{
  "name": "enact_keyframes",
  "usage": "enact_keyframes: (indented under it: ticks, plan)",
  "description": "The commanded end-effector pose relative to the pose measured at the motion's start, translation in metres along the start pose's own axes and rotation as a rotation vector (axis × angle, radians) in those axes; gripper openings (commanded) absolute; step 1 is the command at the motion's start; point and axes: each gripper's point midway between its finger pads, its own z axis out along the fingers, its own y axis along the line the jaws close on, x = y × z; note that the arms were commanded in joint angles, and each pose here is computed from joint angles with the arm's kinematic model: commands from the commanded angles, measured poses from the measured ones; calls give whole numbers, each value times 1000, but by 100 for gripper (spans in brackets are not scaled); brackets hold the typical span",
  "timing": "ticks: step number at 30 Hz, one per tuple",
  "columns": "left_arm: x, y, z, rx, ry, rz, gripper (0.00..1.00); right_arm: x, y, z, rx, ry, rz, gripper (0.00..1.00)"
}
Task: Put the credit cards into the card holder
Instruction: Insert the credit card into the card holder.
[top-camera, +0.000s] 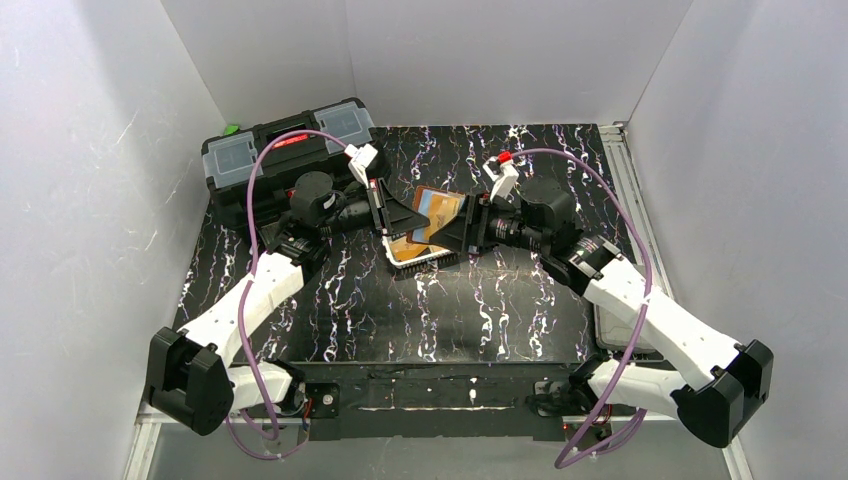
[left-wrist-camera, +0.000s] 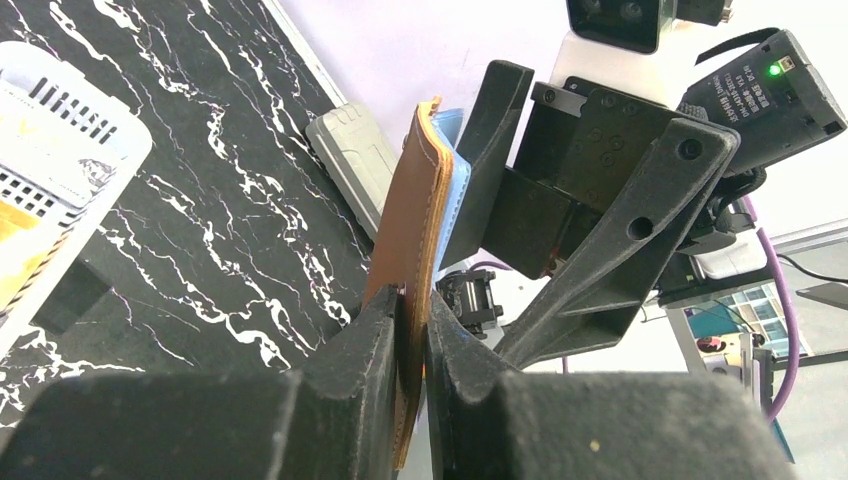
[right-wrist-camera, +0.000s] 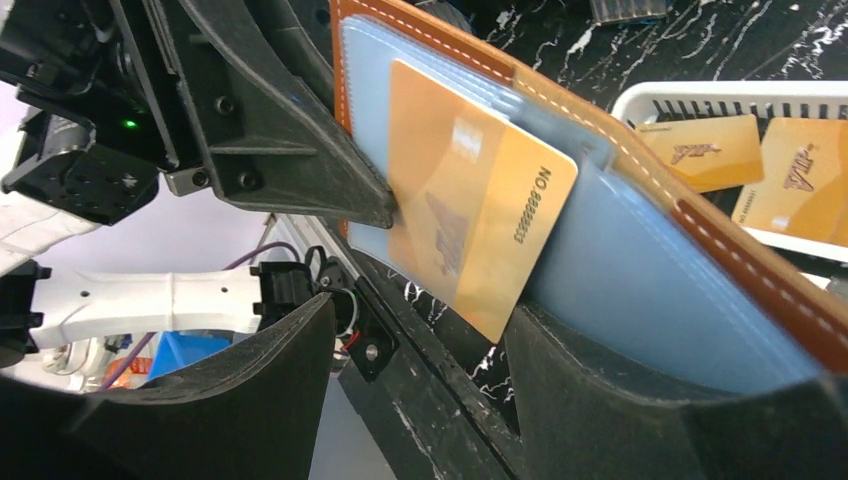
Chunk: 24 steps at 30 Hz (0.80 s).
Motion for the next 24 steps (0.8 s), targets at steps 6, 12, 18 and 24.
enact_keyframes:
  ticks: [6, 12, 18, 24]
  plan:
    - [-6, -48, -13, 117, 1, 61, 6, -4, -19, -10, 113, -23, -59, 69]
    - [-4, -46, -12, 111, 4, 56, 6, -10, -2, 4, 89, 3, -106, 69]
    - [-2, -42, -13, 99, 4, 44, 6, -11, 14, 14, 70, 23, -157, 69]
    - [2, -35, -12, 82, 7, 23, 13, -14, 28, 20, 50, 40, -196, 69]
